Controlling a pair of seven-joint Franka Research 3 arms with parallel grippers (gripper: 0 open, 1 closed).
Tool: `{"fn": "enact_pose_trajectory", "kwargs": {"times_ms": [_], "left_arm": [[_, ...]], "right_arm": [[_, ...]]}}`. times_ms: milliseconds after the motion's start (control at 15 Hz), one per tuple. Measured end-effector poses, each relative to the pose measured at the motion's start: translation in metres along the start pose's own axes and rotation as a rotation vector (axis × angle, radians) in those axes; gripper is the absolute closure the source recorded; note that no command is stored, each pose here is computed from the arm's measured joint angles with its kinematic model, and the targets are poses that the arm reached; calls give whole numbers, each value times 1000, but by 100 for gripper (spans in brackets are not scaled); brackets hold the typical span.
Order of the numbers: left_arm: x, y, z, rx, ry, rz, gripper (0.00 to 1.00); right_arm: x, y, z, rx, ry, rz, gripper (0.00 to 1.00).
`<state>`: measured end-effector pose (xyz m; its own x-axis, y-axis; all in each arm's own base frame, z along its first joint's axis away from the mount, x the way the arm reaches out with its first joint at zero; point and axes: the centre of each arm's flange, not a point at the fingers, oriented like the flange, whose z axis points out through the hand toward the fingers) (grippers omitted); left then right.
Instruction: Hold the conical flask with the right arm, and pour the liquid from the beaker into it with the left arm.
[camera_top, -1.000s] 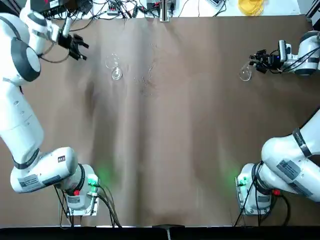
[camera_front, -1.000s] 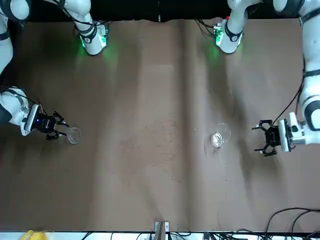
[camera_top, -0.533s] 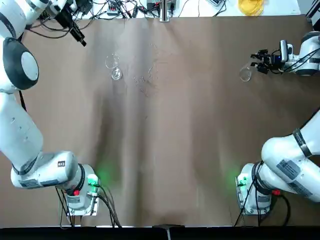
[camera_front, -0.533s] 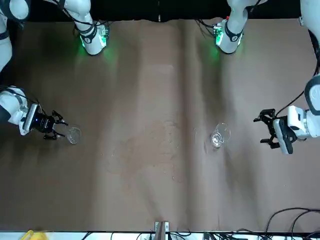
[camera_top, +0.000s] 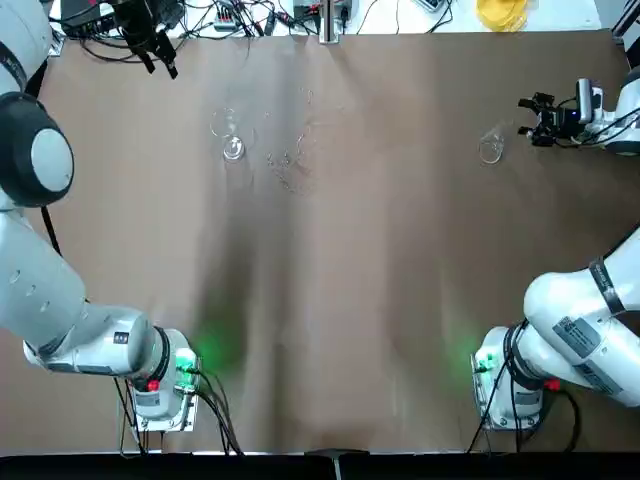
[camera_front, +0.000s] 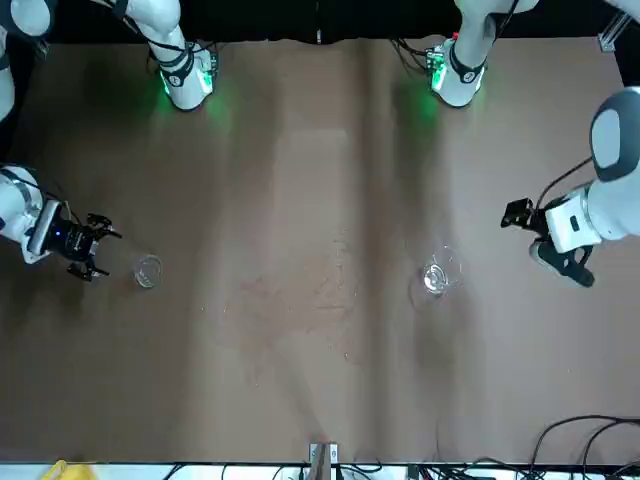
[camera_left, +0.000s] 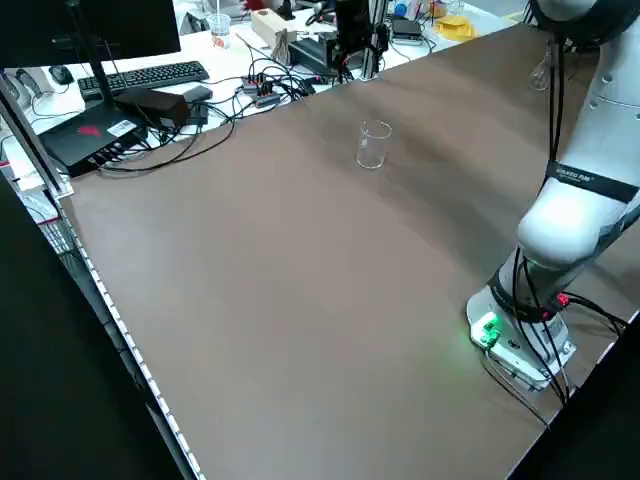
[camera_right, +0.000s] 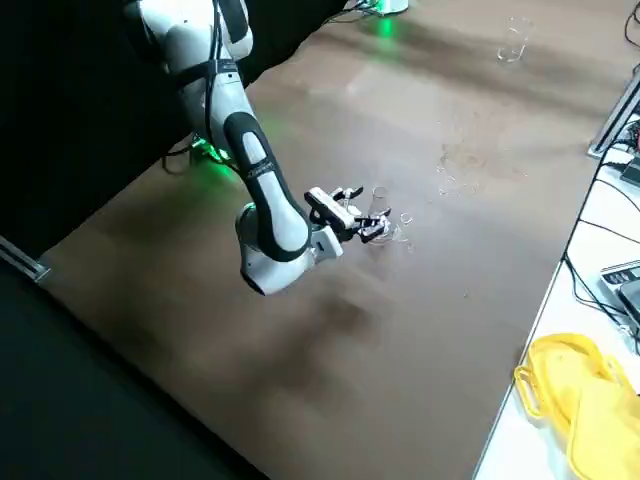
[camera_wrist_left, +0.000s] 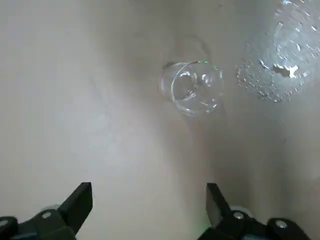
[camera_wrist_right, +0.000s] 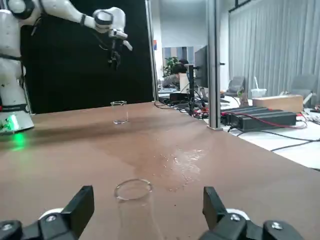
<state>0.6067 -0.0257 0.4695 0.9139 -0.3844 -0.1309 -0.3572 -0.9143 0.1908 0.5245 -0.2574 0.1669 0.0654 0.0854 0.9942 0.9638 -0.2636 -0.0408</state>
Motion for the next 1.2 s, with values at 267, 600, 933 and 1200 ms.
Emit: {"fn": "enact_pose_trajectory", "kwargs": {"times_ms": [267,600,933,1200], "left_arm": [[-20,27,-44,49,41,-236,0],[-74,53,-125,59,175,-427,0],[-74,52,-118,145,157,-494,0],[-64,54,-106,175,134,-483,0]], "right_arm": [[36,27,-10,33,-72,141,4],[158,72,-22,29,-290,373,5],[250,75,31,24,-552,506,5],[295,67,64,-42,-751,585,5]]}}
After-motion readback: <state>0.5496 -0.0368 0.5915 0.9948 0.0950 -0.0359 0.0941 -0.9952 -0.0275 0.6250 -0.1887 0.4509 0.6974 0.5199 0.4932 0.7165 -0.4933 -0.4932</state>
